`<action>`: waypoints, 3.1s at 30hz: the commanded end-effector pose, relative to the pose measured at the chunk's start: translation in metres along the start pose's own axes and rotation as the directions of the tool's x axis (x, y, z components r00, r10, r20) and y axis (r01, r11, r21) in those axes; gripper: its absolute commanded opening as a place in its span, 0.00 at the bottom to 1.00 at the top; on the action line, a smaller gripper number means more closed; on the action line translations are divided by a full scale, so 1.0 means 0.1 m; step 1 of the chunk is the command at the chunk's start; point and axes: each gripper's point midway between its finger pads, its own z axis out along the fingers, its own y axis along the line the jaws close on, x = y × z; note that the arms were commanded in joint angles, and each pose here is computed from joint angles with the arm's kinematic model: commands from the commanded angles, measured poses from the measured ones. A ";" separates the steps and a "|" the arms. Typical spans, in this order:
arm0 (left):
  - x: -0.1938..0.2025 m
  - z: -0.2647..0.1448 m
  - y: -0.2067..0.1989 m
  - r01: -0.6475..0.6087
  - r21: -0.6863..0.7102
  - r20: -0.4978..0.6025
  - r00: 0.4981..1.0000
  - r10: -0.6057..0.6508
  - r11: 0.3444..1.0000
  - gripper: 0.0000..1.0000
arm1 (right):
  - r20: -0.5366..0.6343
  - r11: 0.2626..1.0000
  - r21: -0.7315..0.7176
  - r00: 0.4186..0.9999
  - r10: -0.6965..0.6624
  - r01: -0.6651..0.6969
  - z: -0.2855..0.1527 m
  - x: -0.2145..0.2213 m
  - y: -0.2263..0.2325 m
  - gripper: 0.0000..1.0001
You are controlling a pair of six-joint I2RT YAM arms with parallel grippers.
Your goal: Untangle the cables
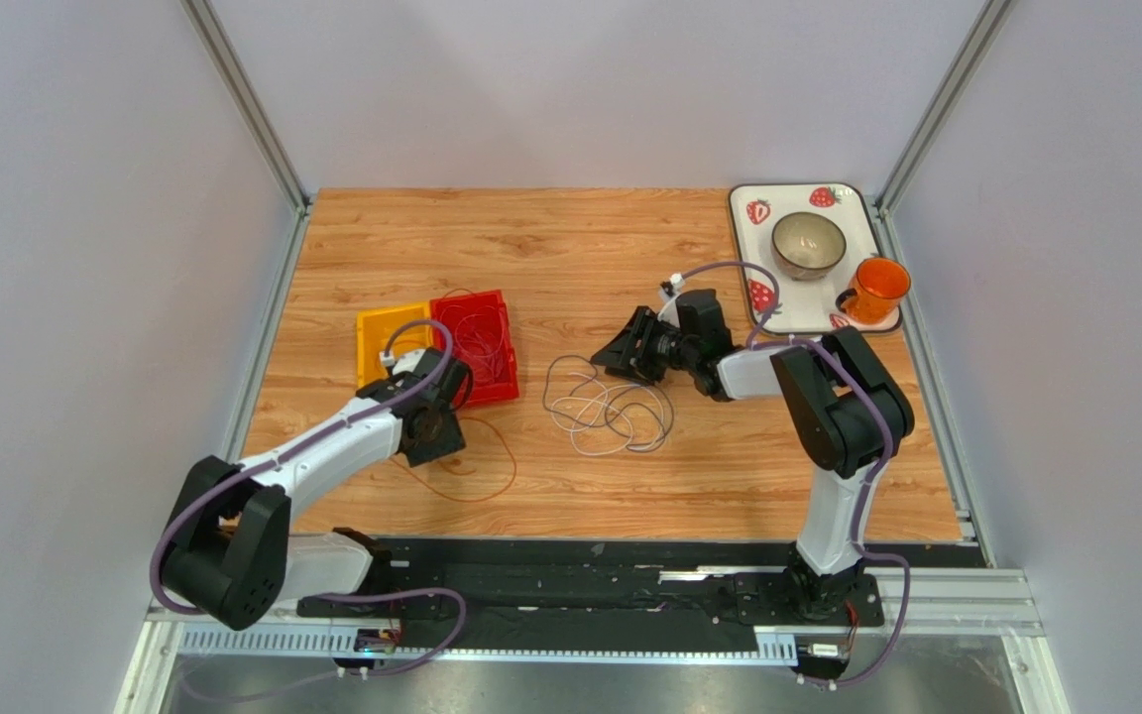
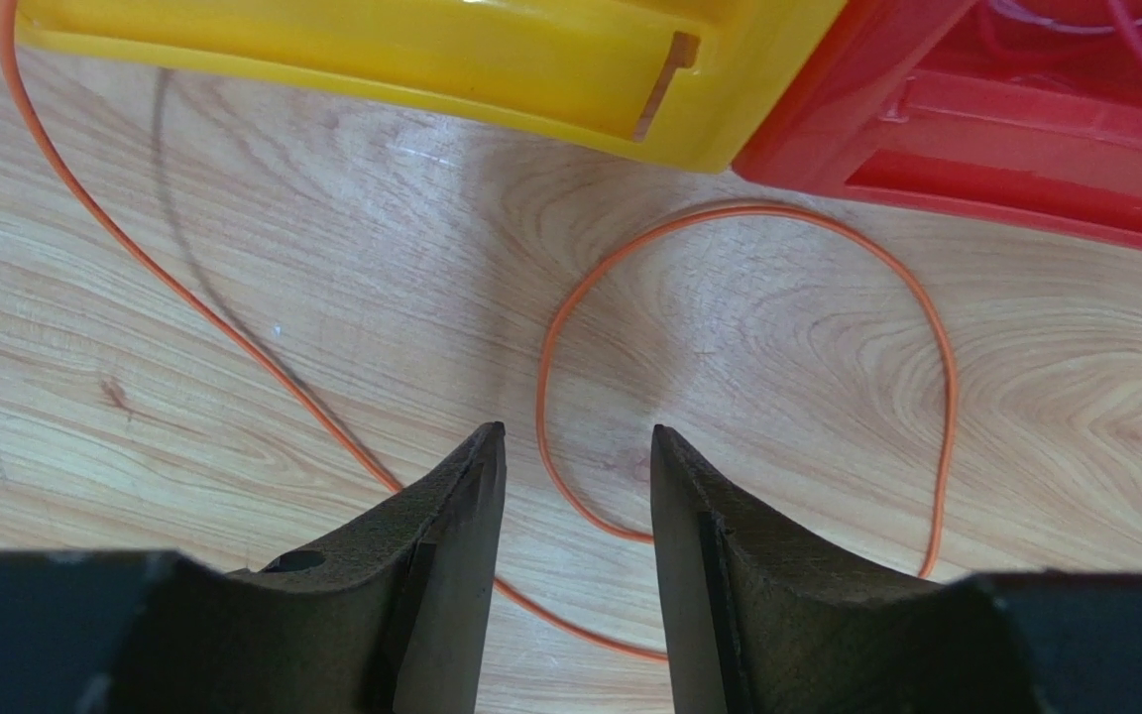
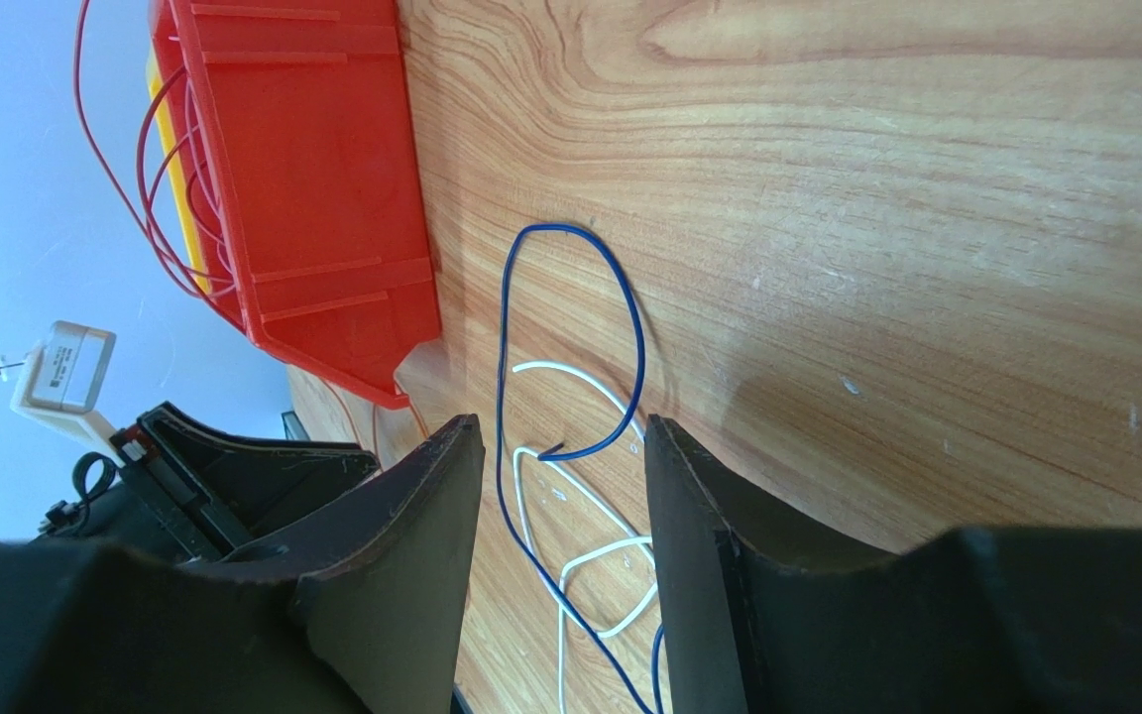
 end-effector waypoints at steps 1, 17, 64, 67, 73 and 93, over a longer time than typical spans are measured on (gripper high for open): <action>0.07 0.03 0.01 0.024 -0.019 -0.010 1.000 -0.024 1.000 0.48 | 0.015 0.999 -0.042 1.000 -0.008 0.009 0.01 -0.08 0.08 0.48; 0.21 0.01 -0.01 -0.018 -0.078 -0.046 0.999 0.015 0.997 0.40 | 0.018 0.999 -0.048 1.000 -0.007 0.008 0.01 -0.08 0.10 0.48; -1.31 -2.17 -0.26 -0.112 0.182 0.468 0.884 0.015 0.977 0.00 | 0.015 0.996 -0.085 0.999 0.028 -0.027 -0.02 -0.11 0.08 0.47; -1.52 -2.50 -0.05 -0.094 0.154 0.535 0.845 -0.003 0.984 0.00 | 0.015 0.996 -0.085 0.999 0.028 -0.027 -0.02 -0.11 0.07 0.47; -1.94 -2.96 0.16 -0.058 0.127 0.631 0.775 -0.036 0.990 0.00 | 0.013 0.996 -0.086 0.999 0.031 -0.030 -0.02 -0.10 0.07 0.47; -3.02 -3.85 0.49 0.123 0.121 0.826 0.537 -0.169 0.985 0.00 | 0.003 0.995 -0.096 0.999 0.037 -0.036 0.00 -0.10 0.08 0.47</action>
